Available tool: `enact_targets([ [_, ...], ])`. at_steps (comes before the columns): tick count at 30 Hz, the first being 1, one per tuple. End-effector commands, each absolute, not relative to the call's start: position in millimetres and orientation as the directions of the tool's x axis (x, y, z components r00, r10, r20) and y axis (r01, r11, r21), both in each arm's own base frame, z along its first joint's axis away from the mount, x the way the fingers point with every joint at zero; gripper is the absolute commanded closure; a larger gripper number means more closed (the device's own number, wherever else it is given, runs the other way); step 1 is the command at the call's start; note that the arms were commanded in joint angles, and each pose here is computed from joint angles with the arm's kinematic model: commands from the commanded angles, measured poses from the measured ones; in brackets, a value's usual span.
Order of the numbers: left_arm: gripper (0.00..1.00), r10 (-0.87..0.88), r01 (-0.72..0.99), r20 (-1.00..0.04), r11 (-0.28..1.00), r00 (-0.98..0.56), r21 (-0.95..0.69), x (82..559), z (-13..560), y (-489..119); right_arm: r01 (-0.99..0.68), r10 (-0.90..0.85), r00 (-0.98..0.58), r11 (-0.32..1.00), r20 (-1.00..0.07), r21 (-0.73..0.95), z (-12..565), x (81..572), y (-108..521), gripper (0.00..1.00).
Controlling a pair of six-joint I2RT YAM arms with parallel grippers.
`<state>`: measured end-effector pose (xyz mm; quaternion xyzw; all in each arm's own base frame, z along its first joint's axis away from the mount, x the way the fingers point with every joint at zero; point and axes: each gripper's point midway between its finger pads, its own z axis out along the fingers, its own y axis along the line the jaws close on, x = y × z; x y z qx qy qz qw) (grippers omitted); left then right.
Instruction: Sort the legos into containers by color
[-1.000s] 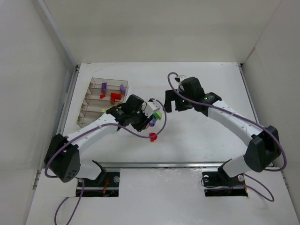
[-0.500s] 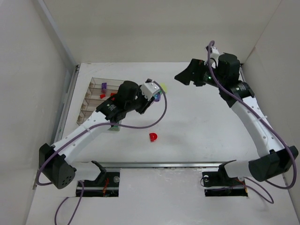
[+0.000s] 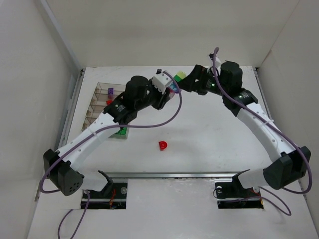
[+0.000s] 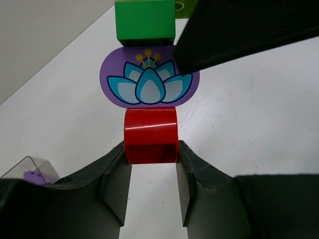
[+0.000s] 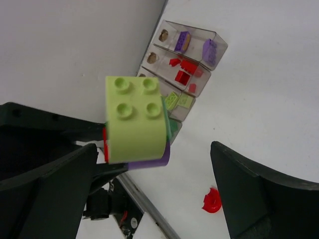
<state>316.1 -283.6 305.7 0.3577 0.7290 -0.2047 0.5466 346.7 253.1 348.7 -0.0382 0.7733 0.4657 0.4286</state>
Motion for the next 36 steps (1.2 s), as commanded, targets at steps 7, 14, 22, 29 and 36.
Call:
enact_targets([
  [7, 1.00, 0.161, 0.779, -0.981, 0.627, -0.109, 0.017, 304, 350, -300, -0.541, 0.336, -0.604, 0.493, -0.723, 0.681, 375, 351, 287, 0.05],
  [14, 1.00, 0.156, 0.773, -0.983, 0.634, -0.102, 0.020, 306, 352, -300, -0.565, 0.318, -0.609, 0.470, -0.727, 0.678, 375, 346, 302, 0.57],
  [22, 1.00, 0.210, 0.759, -0.966, 0.651, -0.151, 0.023, 297, 326, -286, -0.514, 0.373, -0.567, 0.536, -0.735, 0.669, 374, 361, 291, 1.00],
  [29, 1.00, 0.487, 0.834, -0.835, 0.548, -0.257, 0.063, 270, 220, -242, -0.365, 0.478, -0.477, 0.655, -0.737, 0.661, 363, 400, 251, 1.00],
  [36, 1.00, 0.537, 0.835, -0.802, 0.542, -0.262, 0.090, 268, 206, -224, -0.308, 0.489, -0.474, 0.686, -0.732, 0.659, 341, 430, 247, 1.00],
])
